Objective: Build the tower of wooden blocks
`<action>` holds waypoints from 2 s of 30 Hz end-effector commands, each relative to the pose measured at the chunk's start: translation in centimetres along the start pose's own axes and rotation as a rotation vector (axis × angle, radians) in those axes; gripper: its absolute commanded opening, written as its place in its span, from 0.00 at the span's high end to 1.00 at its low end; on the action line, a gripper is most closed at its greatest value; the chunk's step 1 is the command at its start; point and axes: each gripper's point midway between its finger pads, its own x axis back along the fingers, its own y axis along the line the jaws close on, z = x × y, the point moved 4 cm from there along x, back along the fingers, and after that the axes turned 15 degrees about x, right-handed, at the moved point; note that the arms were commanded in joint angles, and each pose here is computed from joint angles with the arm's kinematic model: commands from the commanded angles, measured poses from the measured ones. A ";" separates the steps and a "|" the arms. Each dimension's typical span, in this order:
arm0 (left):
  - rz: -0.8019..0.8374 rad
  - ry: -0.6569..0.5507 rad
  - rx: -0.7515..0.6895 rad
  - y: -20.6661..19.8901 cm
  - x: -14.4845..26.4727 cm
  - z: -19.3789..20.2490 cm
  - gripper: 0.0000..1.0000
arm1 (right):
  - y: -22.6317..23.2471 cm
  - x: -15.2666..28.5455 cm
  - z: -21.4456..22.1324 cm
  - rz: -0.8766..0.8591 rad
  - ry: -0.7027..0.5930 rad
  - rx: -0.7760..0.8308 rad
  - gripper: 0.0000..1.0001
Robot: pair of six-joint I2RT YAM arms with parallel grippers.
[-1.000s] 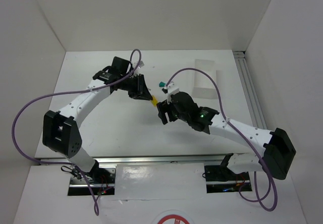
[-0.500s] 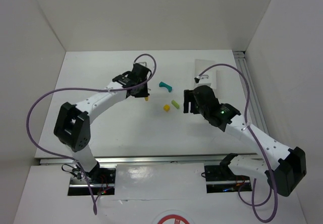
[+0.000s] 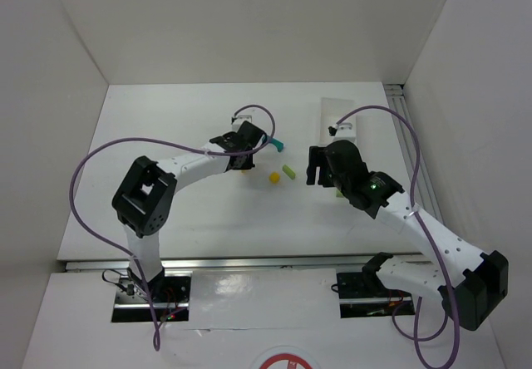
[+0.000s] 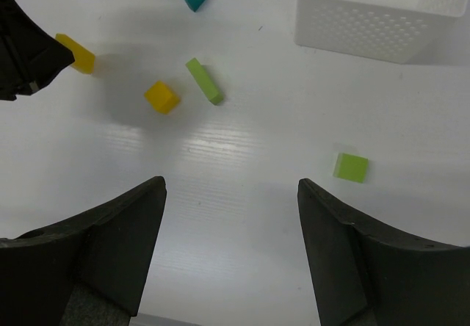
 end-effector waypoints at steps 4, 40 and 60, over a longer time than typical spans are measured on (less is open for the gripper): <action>-0.022 -0.039 0.048 -0.2 -1.3 -0.2 1.00 | -0.3 0.6 -0.4 0.004 -0.008 -0.016 0.20; -0.025 -0.014 0.054 -0.5 0.8 0.3 0.27 | 0.2 -0.2 0.7 -0.020 0.023 0.002 0.18; 0.035 -0.036 0.178 7.4 11.6 -3.0 0.25 | 3.6 -4.6 2.2 -0.157 0.186 0.080 0.21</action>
